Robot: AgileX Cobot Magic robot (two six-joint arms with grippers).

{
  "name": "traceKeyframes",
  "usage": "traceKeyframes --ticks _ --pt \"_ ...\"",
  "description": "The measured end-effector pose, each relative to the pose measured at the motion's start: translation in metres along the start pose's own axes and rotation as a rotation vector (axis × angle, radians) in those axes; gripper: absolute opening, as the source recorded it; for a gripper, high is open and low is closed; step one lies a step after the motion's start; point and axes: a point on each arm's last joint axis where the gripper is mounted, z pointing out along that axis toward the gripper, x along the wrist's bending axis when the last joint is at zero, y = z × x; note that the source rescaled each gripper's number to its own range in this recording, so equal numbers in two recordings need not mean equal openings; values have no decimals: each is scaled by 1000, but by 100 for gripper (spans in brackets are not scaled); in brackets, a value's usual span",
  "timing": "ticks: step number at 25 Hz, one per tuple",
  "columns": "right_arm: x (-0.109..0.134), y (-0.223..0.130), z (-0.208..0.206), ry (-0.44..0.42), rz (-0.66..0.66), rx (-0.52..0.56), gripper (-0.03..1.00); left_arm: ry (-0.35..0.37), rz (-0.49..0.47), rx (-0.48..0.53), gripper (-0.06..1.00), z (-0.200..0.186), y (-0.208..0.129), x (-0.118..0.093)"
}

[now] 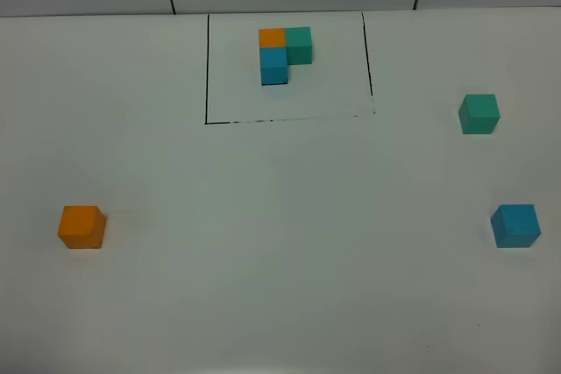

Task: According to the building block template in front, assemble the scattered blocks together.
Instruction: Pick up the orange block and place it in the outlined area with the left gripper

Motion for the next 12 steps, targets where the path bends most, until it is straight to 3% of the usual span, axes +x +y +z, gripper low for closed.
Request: traceKeyframes --ticks 12 --pt "0 0 0 1 0 0 76 0 0 0 69 0 0 0"
